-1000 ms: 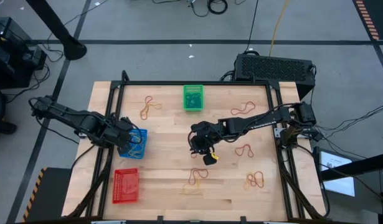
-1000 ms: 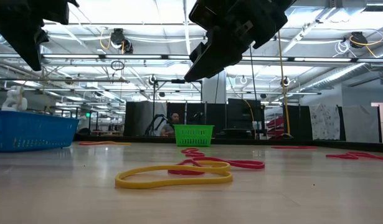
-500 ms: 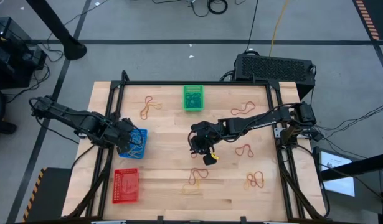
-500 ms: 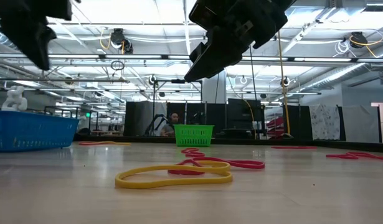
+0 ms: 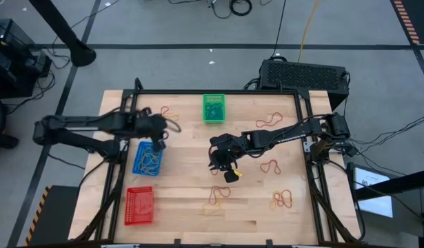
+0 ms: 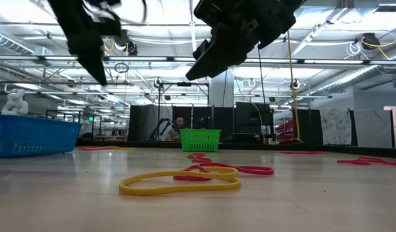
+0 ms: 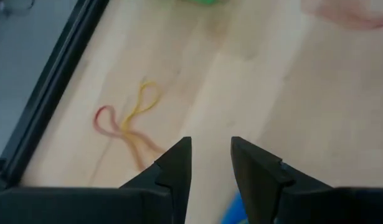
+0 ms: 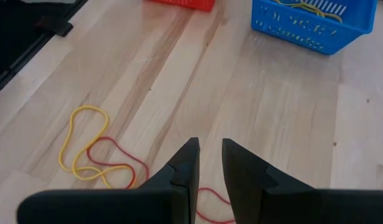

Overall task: Sort rubber bands into baskets
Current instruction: Put the yellow rubber band into the blue bin

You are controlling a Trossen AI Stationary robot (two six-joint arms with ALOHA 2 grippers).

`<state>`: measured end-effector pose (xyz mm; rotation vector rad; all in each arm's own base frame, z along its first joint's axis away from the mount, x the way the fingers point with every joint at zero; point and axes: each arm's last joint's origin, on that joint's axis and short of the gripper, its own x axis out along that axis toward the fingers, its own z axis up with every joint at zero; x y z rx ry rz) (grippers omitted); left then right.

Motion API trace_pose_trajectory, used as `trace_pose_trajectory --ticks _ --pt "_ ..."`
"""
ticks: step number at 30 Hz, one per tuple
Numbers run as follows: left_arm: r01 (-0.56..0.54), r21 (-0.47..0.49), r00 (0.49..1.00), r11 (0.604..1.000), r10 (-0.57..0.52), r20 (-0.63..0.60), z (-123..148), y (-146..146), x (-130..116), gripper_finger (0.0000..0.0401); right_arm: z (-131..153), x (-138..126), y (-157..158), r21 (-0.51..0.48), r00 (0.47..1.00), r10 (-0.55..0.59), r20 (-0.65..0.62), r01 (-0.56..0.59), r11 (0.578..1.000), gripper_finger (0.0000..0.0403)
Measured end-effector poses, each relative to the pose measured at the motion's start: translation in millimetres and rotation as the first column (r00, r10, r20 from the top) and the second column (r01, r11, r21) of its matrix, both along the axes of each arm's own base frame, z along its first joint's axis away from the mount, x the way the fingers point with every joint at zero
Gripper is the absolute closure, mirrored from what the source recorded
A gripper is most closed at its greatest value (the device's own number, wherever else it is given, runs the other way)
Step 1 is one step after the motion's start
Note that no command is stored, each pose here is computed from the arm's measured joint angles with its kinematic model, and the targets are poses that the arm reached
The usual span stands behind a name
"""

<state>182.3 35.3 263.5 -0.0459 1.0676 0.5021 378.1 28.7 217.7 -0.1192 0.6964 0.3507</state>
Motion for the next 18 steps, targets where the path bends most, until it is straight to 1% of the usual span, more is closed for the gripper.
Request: trace_pose_trajectory --ticks 3,5,9,12,15,18 --pt "-0.017 -0.018 0.992 1.0 0.015 -0.127 -18 29 10 0.028 0 0 0 0.0 1.0 0.0 -0.001 0.0 1.0 0.0342" --pt "-0.005 -0.041 0.984 0.999 -0.002 -0.177 -30 50 16 0.028 0 0 0 0.0 1.0 0.001 -0.001 -0.001 1.0 0.0342" --pt "-0.004 -0.074 0.977 0.997 -0.011 -0.212 -57 93 26 0.028 0 0 0 -0.007 1.0 0.006 -0.003 -0.007 1.0 0.0342" --pt "-0.038 -0.078 0.967 0.996 0.017 -0.255 -73 122 28 0.028 -2 -2 0 -0.01 1.0 0.008 -0.02 -0.008 1.0 0.0342" --pt "-0.075 -0.104 0.954 0.992 0.041 -0.296 -87 141 28 0.028 -4 -4 0 -0.021 0.999 0.017 -0.048 -0.018 1.0 0.0342" --pt "-0.073 -0.151 0.948 0.986 0.022 -0.317 -98 153 31 0.028 -6 -6 0 -0.036 0.996 0.031 -0.079 -0.034 0.999 0.0342"
